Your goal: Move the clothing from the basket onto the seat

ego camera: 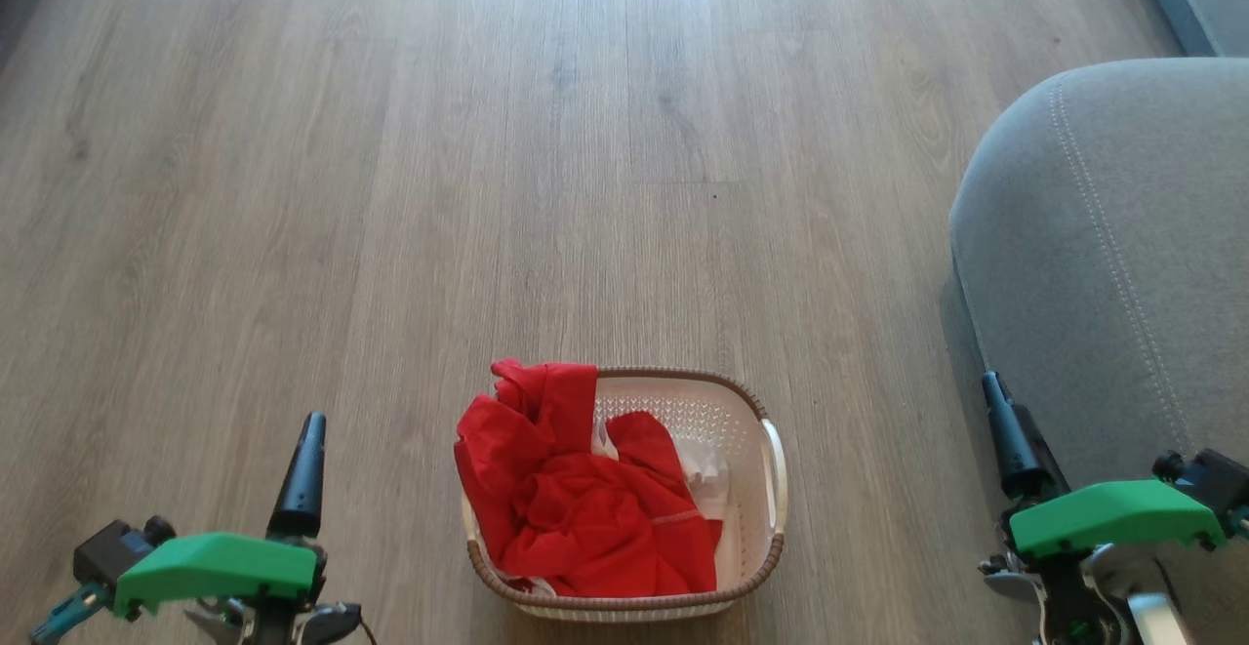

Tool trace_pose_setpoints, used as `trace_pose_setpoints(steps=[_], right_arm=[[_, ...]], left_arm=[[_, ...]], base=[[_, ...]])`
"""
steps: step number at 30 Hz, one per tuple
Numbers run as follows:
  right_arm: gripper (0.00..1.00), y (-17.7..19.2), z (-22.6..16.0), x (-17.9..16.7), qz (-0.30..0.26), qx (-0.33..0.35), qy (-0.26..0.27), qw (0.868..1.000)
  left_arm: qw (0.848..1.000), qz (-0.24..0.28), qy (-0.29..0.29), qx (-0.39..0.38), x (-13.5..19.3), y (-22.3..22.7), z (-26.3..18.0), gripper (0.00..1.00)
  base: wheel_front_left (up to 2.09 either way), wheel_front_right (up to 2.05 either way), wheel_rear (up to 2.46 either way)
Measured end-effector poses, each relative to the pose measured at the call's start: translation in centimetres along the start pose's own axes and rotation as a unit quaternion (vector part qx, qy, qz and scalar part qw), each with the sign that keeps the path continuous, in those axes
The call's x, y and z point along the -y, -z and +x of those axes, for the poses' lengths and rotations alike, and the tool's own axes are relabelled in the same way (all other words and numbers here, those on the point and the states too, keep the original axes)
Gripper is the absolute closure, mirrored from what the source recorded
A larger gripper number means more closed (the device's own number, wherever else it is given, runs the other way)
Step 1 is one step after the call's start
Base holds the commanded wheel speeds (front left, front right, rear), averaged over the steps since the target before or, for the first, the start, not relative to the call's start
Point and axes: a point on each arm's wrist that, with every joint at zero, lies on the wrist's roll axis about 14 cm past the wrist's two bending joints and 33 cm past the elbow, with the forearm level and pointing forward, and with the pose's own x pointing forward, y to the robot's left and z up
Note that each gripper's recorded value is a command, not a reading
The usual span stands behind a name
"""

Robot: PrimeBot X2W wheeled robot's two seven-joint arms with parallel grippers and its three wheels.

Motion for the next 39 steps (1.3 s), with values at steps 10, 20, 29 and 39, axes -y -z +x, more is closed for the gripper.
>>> trace_pose_setpoints(steps=[10,20,29,39], right_arm=[[0.00,0.5,0.0,-0.4,-0.060,-0.006,-0.007,0.998],[0.00,0.7,0.5,-1.6,-0.140,-0.003,-0.026,0.990],[0.00,1.4,0.5,-2.0,-0.202,-0.009,-0.037,0.979],[0.00,2.0,0.5,-2.4,-0.265,-0.010,-0.050,0.963]], left_arm=[[0.999,0.043,0.001,0.004,0.1,0.0,0.0,0.00],[0.995,0.099,0.004,0.013,0.4,-0.1,-0.1,0.00],[0.989,0.146,0.007,0.022,0.5,-0.4,-0.2,0.00],[0.979,0.203,0.010,0.030,0.7,-0.5,-0.3,0.00]], base=[[0.00,0.00,0.00],[0.00,0.00,0.00],[0.00,0.00,0.00],[0.00,0.00,0.00]])
